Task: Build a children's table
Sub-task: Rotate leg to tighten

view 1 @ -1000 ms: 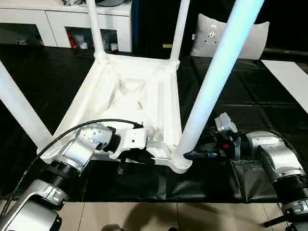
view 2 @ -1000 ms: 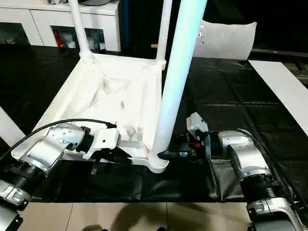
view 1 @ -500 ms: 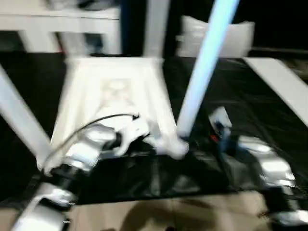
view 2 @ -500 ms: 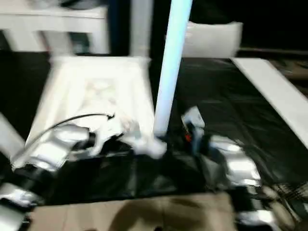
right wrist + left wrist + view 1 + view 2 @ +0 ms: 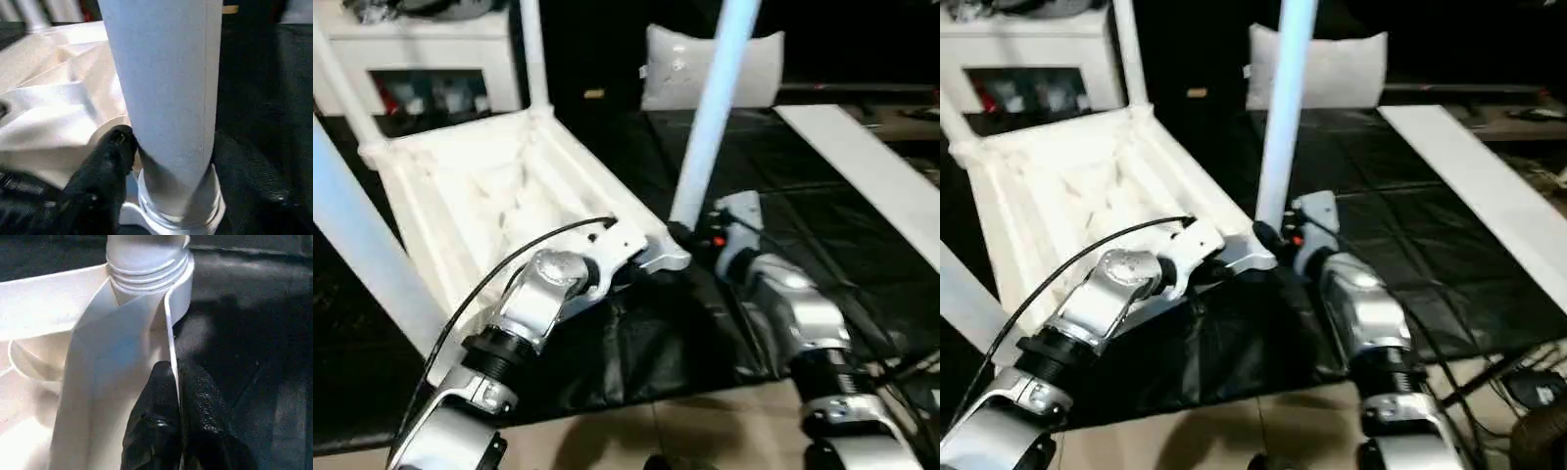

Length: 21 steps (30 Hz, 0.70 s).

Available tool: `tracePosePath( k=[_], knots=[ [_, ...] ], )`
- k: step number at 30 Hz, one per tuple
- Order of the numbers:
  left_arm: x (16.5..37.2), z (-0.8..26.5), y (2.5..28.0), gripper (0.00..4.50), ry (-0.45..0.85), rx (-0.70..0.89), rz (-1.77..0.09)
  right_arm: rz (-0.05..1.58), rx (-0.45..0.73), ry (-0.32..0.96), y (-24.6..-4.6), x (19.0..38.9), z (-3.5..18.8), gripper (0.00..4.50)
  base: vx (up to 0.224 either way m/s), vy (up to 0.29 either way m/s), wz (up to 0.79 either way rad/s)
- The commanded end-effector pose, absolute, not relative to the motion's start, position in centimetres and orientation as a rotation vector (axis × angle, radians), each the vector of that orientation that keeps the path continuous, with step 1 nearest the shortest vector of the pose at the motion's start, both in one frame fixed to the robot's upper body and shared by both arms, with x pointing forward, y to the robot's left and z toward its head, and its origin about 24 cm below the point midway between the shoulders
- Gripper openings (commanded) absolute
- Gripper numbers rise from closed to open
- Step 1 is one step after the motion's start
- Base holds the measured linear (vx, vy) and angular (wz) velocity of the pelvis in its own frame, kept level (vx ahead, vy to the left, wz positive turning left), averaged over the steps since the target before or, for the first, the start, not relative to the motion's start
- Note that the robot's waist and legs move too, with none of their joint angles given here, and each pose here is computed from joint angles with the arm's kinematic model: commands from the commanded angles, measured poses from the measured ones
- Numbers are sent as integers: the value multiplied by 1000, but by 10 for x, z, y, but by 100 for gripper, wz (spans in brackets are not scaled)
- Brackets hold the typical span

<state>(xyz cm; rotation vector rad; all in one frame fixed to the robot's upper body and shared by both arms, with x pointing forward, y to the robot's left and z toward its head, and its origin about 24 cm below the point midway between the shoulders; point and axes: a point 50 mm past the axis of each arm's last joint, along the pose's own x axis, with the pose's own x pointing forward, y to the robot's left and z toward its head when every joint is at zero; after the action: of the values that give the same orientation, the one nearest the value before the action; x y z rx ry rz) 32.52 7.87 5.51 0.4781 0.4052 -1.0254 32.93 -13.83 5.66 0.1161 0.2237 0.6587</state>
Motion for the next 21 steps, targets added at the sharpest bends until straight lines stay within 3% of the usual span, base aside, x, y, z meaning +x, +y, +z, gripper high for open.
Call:
tracePosePath(
  k=[1,6,10,21],
  knots=[
    [326,66,71,0,324,539,-1096,764,117,210,-136,323,58,310,51,-19,5],
    [319,60,86,0,312,553,-1194,948,60,224,-164,309,66,352,0,0,0],
    [311,56,95,0,317,576,-1331,1100,-28,247,-174,298,71,352,0,0,0],
    [299,58,113,0,359,643,-1617,1326,-106,313,-177,292,73,352,0,0,0]
  ],
)
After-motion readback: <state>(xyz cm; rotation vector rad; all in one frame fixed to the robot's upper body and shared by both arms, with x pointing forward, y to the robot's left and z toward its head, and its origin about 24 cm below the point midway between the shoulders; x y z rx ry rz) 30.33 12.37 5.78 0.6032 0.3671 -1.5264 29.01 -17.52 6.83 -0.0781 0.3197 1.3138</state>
